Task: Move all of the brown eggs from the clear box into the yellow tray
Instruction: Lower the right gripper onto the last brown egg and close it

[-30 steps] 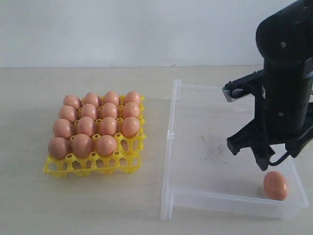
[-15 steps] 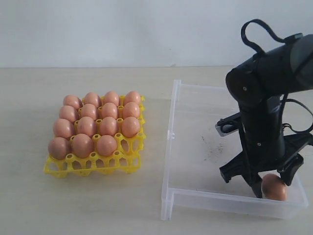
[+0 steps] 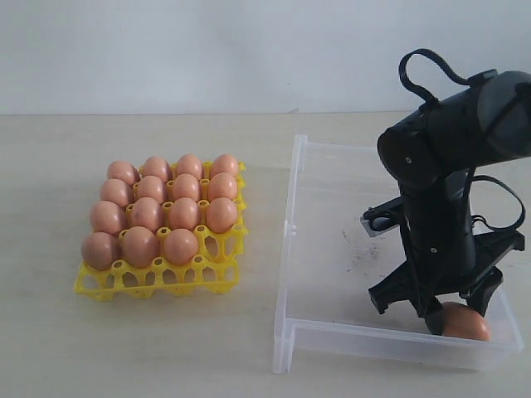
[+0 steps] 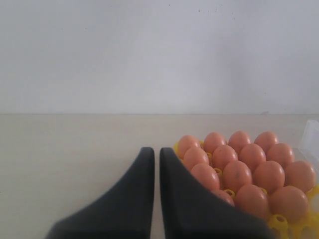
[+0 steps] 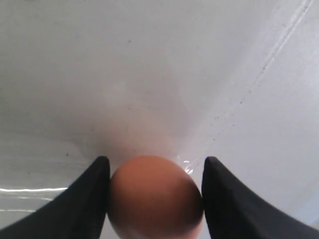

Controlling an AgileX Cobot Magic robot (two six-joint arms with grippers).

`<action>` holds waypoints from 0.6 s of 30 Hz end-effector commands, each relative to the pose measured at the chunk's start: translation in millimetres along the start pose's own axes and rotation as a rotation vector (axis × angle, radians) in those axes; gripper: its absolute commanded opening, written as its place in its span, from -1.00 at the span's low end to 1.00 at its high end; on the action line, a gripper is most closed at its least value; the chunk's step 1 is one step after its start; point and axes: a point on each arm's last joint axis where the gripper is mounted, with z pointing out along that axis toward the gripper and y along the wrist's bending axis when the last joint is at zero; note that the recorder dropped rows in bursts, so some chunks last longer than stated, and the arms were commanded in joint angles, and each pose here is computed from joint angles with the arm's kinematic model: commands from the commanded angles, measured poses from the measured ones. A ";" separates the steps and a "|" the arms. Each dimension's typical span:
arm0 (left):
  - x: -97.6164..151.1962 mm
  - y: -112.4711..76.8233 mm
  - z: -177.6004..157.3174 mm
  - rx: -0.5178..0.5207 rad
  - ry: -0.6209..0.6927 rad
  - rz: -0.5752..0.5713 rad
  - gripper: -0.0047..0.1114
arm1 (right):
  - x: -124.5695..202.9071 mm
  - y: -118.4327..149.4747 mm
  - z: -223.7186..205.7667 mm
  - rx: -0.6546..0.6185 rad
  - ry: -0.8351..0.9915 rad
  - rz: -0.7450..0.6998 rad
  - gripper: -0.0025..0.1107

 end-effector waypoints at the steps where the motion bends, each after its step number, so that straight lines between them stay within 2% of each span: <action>1: -0.2 0.4 0.0 -0.005 -0.013 -0.005 -0.85 | 0.5 -0.9 0.8 0.008 0.009 -0.063 -0.95; 5: -0.2 0.4 0.0 -0.005 -0.013 -0.005 -0.85 | -3.0 -2.7 0.7 0.029 -0.029 -0.080 -0.86; 8: -0.2 0.4 0.0 -0.005 -0.013 -0.005 -0.85 | -3.4 -3.9 0.7 0.042 -0.033 -0.095 -0.66; 13: -0.2 0.4 0.0 -0.005 -0.013 -0.005 -0.85 | 1.7 -5.7 0.6 0.059 0.025 -0.112 -0.02; 15: -0.2 0.4 0.0 -0.005 -0.013 -0.005 -0.85 | 5.2 -6.8 0.4 0.068 0.065 -0.147 0.16; 18: -0.2 0.4 0.0 -0.005 -0.013 -0.005 -0.85 | 8.6 -8.0 0.0 0.076 0.106 -0.204 0.15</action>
